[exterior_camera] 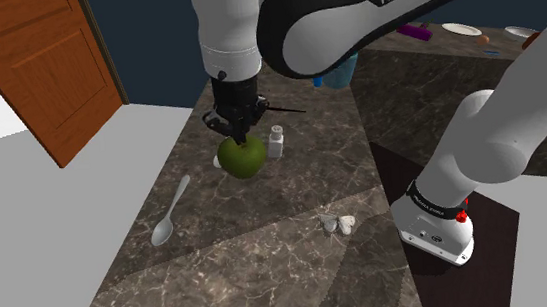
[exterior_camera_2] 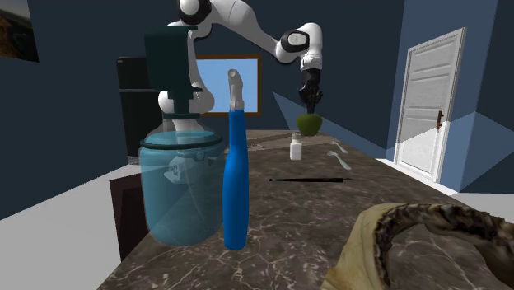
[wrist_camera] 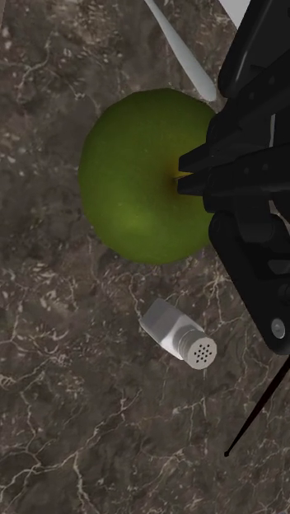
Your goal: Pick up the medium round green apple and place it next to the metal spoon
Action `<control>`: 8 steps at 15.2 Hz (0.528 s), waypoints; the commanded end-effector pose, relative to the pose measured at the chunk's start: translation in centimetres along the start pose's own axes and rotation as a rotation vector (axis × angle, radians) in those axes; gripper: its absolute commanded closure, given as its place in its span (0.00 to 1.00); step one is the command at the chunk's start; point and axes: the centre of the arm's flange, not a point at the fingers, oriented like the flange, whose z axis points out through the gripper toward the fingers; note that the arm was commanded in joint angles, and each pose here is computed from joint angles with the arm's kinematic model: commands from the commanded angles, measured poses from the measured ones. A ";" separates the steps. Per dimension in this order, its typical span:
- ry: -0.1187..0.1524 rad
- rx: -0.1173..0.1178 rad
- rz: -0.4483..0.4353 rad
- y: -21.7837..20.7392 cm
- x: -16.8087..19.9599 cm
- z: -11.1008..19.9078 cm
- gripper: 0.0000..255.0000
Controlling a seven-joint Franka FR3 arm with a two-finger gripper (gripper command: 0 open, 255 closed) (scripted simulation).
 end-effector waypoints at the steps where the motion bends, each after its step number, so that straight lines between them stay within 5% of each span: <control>1: 0.000 0.001 0.000 -0.1 -0.1 1.0 1.00; 8: 0.000 0.001 0.000 -0.4 -0.5 4.7 1.00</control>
